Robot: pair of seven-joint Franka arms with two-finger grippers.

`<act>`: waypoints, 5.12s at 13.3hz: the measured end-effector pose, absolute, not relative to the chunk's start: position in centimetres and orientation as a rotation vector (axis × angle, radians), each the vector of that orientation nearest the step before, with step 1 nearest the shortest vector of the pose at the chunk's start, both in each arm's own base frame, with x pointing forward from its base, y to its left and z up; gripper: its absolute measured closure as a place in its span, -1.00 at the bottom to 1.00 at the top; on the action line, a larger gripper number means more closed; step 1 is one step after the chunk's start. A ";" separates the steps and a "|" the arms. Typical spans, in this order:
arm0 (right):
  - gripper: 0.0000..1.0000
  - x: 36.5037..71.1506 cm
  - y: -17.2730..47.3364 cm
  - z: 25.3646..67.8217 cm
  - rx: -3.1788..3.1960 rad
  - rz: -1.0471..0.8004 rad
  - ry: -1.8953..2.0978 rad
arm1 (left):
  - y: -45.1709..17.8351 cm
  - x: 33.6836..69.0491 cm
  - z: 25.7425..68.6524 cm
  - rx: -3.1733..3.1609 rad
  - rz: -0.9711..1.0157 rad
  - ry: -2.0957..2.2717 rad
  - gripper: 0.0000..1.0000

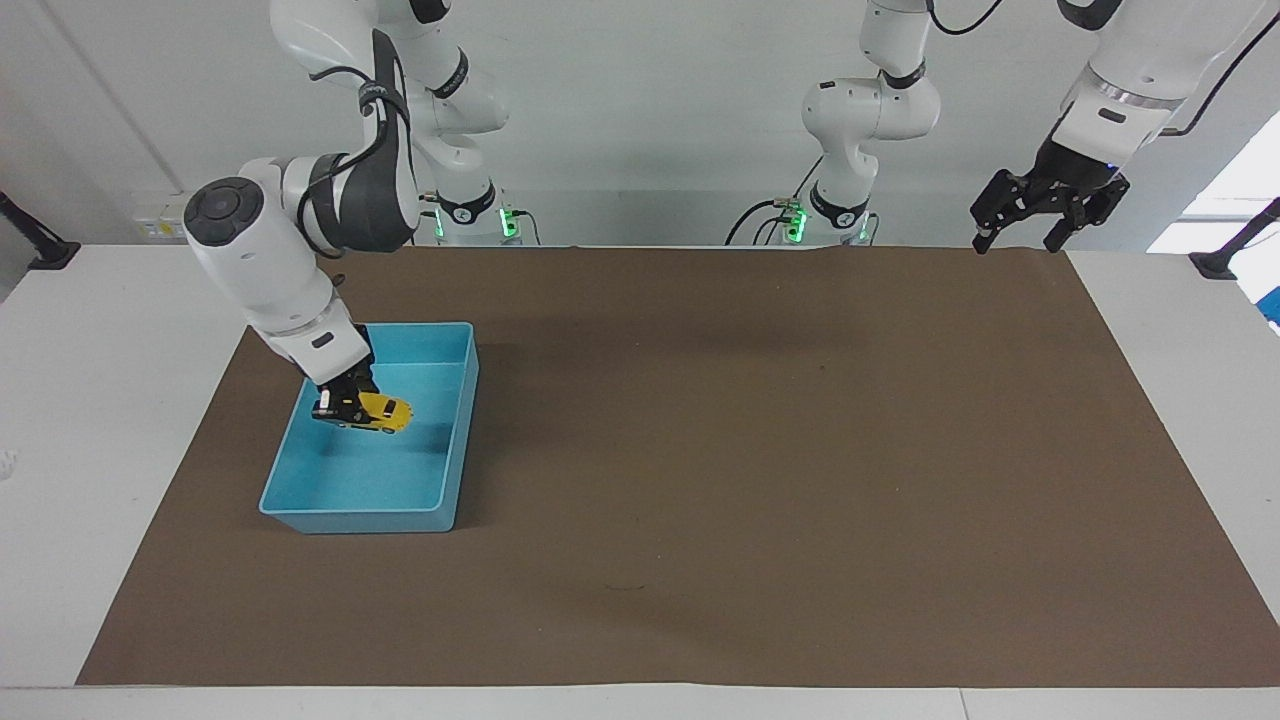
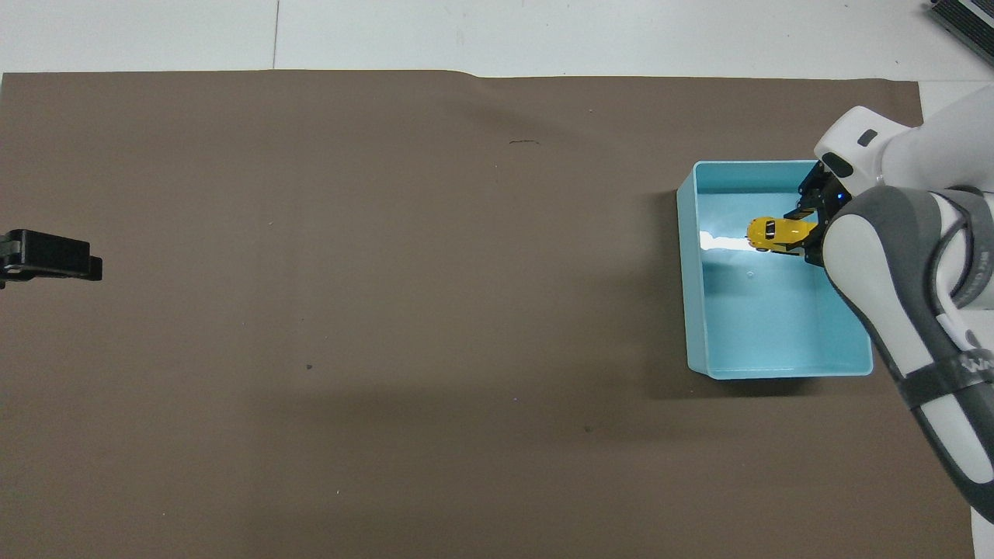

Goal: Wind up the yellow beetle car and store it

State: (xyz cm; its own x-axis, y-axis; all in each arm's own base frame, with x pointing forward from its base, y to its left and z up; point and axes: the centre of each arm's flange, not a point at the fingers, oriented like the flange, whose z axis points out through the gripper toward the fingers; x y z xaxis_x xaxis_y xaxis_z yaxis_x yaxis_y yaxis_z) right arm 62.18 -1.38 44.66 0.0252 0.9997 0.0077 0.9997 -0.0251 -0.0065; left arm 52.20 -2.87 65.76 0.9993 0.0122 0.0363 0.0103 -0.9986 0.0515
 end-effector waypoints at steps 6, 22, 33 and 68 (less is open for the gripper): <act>0.18 59.0 -0.4 41.9 -2.213 -0.061 -2.268 | -2.9 52.2 65.8 3.090 0.056 0.017 -1.00; 0.18 56.0 -2.3 34.1 -2.196 -0.089 -2.322 | -2.9 52.2 65.8 3.090 0.056 0.017 -1.00; -1.00 56.1 -2.4 34.2 -2.200 -0.093 -2.323 | -2.9 52.2 65.8 3.090 0.056 0.017 -1.00; -1.00 54.9 5.5 63.2 -3.071 -0.213 -0.617 | -2.9 52.2 65.8 3.090 0.056 0.017 -1.00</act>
State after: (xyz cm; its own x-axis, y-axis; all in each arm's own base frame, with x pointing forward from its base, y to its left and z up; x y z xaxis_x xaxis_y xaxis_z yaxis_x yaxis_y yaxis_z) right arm 54.92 5.51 63.17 0.9137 0.3840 0.1331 0.3843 -0.9229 0.0246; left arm 52.19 -2.87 65.76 0.9993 0.0121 0.0358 0.0103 -0.9986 0.0515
